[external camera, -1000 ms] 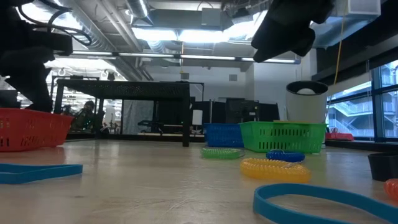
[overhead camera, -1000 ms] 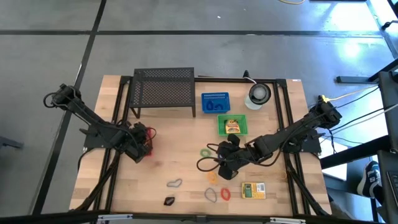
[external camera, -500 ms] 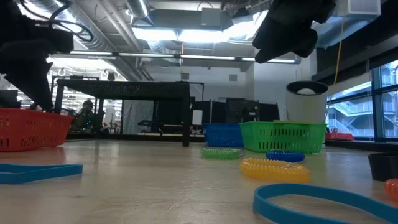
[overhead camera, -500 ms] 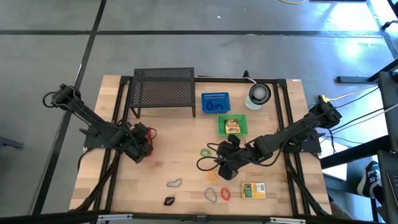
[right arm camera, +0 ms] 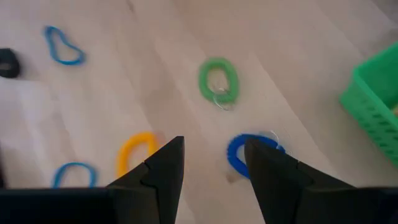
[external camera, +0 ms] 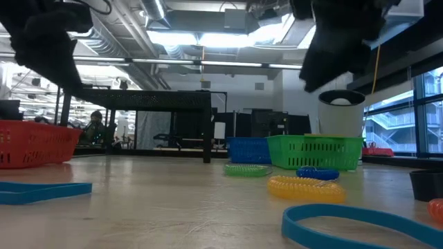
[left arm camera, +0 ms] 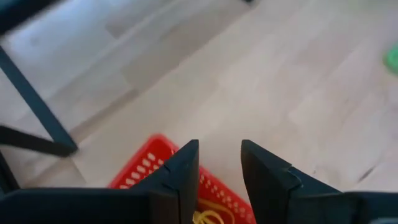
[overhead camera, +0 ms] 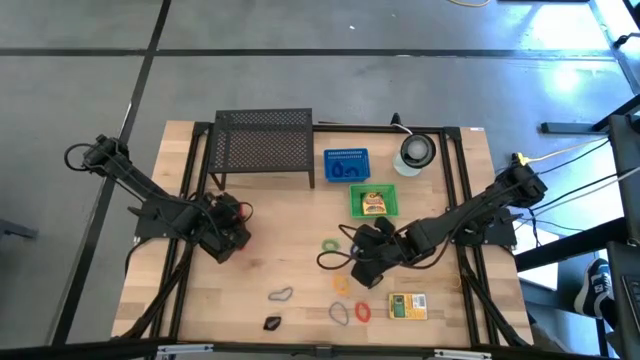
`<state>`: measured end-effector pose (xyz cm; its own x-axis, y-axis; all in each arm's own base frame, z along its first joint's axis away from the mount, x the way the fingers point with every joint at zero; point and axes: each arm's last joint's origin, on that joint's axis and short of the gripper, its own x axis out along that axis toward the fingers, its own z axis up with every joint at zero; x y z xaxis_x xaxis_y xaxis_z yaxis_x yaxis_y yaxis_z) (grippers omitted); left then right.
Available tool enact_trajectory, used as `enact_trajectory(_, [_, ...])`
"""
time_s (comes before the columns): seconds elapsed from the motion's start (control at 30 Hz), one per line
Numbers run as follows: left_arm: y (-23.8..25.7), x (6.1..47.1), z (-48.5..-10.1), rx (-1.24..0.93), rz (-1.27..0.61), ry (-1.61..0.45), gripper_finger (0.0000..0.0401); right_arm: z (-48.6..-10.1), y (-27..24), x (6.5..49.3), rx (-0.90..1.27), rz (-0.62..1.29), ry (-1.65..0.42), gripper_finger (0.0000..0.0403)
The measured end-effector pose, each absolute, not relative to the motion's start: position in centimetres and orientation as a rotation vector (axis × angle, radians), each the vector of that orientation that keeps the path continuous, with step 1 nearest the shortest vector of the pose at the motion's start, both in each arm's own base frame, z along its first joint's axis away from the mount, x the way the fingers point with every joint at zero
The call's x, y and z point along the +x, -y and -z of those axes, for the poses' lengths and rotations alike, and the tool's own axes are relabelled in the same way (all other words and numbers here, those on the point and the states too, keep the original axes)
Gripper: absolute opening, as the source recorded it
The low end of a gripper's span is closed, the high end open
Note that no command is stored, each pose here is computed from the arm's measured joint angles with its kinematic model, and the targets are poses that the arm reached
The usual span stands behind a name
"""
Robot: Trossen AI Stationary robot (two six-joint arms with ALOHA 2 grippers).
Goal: Pick & Place Office Desk Supplies
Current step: Put the blue spring keychain into the blue basket
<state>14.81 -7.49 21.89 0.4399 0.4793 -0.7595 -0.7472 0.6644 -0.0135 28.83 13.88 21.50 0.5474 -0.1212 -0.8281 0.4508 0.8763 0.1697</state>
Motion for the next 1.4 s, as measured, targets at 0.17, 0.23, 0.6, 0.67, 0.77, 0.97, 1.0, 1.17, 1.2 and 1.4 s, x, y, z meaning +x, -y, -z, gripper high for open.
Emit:
enact_trajectory(0.17, [7.5,15.1,-22.1,-0.353,-0.782,-0.754,0.0114,-18.9,-14.3,29.6,0.351,0.388,-0.996,0.0169])
enact_trajectory(0.23, [7.6,15.1,-22.2,-0.339,-0.77,-0.756,0.0114,-18.0,-14.4,29.8,0.294,0.377,-1.028,0.0169])
enact_trajectory(0.6, [8.2,16.2,-22.5,-0.265,-0.648,-0.717,0.0114,-13.7,-14.7,30.5,-0.01,0.276,-1.177,0.0169])
enact_trajectory(0.67, [8.4,16.5,-22.6,-0.252,-0.62,-0.704,0.0114,-13.0,-14.7,30.6,-0.018,0.268,-1.202,0.0169])
enact_trajectory(0.77, [8.7,16.9,-22.9,-0.224,-0.581,-0.671,0.0114,-12.4,-14.7,30.8,-0.043,0.269,-1.214,0.0169])
enact_trajectory(0.97, [9.3,17.9,-23.6,-0.183,-0.497,-0.603,0.0114,-12.0,-14.7,30.8,-0.054,0.279,-1.221,0.0169])
enact_trajectory(1.0, [9.4,18.1,-23.7,-0.175,-0.483,-0.591,0.0114,-12.0,-14.7,30.8,-0.058,0.283,-1.217,0.0169])
enact_trajectory(1.17, [9.7,18.6,-24.2,-0.16,-0.446,-0.534,0.0114,-11.9,-14.5,31.0,-0.036,0.273,-1.23,0.0164])
enact_trajectory(1.2, [9.7,18.7,-24.2,-0.155,-0.441,-0.53,0.0114,-11.9,-14.4,31.0,-0.018,0.266,-1.239,0.016])
enact_trajectory(1.4, [9.8,18.7,-24.2,-0.139,-0.434,-0.529,0.0114,-11.9,-14.0,31.3,0.072,0.269,-1.258,0.0096])
